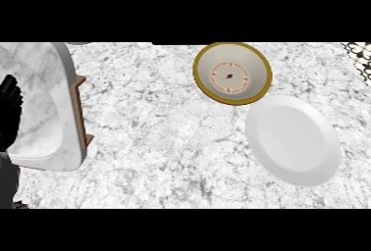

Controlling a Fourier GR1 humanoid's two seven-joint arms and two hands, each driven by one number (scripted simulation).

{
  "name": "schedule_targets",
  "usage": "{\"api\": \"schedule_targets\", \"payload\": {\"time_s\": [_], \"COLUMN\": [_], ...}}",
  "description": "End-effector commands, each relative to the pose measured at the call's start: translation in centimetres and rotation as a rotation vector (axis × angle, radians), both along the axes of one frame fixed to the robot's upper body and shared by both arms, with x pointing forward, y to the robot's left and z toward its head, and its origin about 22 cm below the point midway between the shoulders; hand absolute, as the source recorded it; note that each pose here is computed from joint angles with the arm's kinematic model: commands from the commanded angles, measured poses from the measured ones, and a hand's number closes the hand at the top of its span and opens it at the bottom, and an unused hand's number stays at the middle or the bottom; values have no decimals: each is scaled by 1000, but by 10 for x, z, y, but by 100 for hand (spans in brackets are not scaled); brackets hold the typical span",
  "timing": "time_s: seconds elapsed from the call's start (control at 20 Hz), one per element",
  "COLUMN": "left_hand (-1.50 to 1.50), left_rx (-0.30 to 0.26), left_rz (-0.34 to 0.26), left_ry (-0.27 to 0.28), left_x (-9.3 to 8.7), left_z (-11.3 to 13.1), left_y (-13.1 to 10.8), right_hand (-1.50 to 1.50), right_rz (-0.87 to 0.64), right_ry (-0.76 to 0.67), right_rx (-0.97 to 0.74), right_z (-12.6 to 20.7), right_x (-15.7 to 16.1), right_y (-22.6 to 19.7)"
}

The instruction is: Pick the tomato from the plate and place it in the bowl

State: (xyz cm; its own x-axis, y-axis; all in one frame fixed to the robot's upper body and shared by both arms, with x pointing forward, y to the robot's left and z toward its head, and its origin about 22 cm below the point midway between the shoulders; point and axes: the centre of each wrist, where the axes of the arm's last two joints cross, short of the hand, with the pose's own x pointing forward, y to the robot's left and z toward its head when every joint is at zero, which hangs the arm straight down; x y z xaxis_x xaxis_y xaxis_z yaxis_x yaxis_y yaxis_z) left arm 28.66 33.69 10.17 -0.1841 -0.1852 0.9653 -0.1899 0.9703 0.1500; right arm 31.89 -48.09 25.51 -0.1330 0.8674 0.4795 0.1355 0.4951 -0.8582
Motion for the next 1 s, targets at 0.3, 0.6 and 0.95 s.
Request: {"api": "schedule_targets", "payload": {"time_s": [0.3,0.6,0.95], "left_hand": [0,0,0], "left_rx": [-36,-29,-28], "left_rz": [-13,-5,-33], "left_ry": [-20,-27,-17], "left_x": [5,5,7], "left_z": [-18,-15,-17], "left_y": [-17,-7,-10], "right_hand": [150,150,150], "right_rz": [79,122,136], "right_ry": [59,153,245], "right_rx": [86,40,55], "right_z": [44,23,0], "right_x": [42,64,102], "right_y": [106,170,223]}}
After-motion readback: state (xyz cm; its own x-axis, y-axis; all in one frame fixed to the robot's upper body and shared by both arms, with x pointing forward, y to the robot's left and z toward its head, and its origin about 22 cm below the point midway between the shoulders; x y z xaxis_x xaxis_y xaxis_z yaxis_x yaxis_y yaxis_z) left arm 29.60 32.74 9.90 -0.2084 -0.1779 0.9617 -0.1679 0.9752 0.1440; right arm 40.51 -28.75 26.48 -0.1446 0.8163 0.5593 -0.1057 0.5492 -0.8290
